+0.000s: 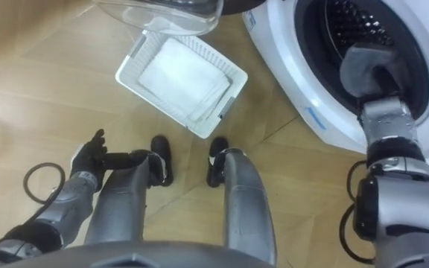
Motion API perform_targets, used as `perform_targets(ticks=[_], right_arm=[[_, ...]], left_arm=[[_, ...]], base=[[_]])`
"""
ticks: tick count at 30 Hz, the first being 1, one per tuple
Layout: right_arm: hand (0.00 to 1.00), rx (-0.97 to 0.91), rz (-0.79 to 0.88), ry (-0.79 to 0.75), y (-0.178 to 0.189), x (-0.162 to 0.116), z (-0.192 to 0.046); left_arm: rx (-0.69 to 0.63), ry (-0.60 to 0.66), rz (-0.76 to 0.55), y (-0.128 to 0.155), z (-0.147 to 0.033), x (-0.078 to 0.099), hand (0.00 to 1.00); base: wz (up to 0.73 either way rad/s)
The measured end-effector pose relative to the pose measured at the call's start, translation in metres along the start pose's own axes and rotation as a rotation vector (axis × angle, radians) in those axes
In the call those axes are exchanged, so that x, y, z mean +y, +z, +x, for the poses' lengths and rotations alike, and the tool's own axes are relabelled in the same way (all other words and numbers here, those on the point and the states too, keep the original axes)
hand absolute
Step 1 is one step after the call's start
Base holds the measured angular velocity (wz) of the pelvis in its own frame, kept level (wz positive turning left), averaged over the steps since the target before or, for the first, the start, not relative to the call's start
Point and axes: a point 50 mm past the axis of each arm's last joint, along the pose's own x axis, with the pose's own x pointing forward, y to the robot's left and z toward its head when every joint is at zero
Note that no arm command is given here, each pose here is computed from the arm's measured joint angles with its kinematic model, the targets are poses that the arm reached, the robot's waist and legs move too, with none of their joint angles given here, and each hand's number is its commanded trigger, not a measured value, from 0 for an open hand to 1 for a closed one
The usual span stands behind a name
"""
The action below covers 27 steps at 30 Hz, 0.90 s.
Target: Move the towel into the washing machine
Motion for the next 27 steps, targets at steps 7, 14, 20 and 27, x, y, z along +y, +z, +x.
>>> perform_targets(ticks=[7,14,20,27], right_arm=[[0.00,0.077,0.232,-0.034,0.011,0.000,0.000],[0.00,0.047,0.265,-0.053,0.014,0.002,-0.001],[0.00,-0.053,0.276,-0.107,0.020,-0.021,0.006],[0.00,-0.071,0.179,-0.191,-0.013,-0.090,0.020]], left_arm=[[-0.027,0.026,0.013,0.004,-0.001,0.007,0.00],[-0.028,0.001,0.034,0.004,-0.001,0.003,0.00],[0.004,-0.042,0.059,-0.005,-0.002,-0.004,0.00],[0.058,-0.023,0.144,-0.019,-0.003,0.005,0.00]], base=[[0.11],[0.00],[-0.01],[-0.07]])
